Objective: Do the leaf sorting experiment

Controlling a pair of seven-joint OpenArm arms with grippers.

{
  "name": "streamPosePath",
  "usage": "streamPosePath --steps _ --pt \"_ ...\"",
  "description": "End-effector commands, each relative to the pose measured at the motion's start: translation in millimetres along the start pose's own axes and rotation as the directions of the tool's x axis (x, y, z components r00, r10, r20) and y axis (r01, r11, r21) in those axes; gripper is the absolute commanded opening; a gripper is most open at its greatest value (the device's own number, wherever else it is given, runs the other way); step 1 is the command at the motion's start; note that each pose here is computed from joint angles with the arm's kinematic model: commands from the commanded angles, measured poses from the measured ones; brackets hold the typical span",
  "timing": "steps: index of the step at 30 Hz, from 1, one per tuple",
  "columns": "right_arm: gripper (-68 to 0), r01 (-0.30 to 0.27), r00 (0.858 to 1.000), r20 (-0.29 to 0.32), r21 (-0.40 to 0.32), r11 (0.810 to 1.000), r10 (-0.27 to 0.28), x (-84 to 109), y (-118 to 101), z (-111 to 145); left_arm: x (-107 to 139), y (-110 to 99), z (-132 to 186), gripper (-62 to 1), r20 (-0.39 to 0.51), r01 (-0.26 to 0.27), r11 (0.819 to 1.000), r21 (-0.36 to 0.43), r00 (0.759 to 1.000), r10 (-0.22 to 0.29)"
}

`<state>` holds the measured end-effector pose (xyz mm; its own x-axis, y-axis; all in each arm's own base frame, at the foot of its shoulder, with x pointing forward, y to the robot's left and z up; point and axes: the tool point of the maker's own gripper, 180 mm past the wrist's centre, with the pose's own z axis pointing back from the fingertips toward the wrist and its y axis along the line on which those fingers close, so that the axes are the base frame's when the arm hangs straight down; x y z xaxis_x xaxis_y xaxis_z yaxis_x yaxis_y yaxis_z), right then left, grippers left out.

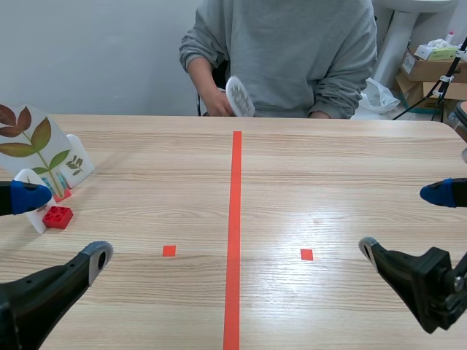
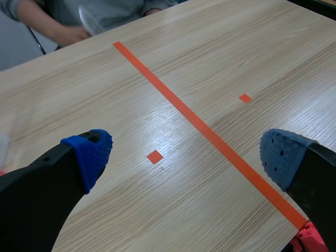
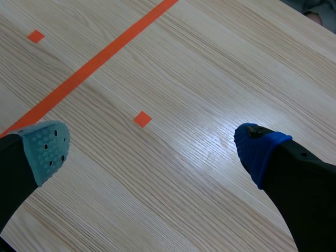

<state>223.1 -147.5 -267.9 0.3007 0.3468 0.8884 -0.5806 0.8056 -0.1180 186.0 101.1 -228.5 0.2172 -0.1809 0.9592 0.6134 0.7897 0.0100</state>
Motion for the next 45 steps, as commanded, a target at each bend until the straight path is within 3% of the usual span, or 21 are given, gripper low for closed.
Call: streamPosePath --steps 1,5,14,45 --pt "-1.8 -0.007 0.999 0.044 0.002 1.000 0.007 13.1 -2.0 -0.4 7.1 -0.2 -0.1 -0.9 0.027 -0.026 1.000 0.004 0.999 0.025" --pt "-1.8 0.006 0.999 0.053 0.005 1.000 -0.006 14.8 -1.6 -0.3 5.3 0.0 -0.3 -1.4 0.022 -0.064 0.998 0.016 0.998 0.064" --pt "-1.8 -0.004 0.998 0.063 0.076 0.997 -0.001 16.6 11.2 0.3 -2.7 1.0 -0.5 -1.4 -0.017 -0.084 0.996 0.034 0.996 0.084" --pt "-1.9 -0.005 0.998 0.057 0.075 0.997 0.001 15.6 11.2 0.3 -3.5 5.1 -0.4 -1.3 -0.018 -0.084 0.995 0.057 0.996 0.085"
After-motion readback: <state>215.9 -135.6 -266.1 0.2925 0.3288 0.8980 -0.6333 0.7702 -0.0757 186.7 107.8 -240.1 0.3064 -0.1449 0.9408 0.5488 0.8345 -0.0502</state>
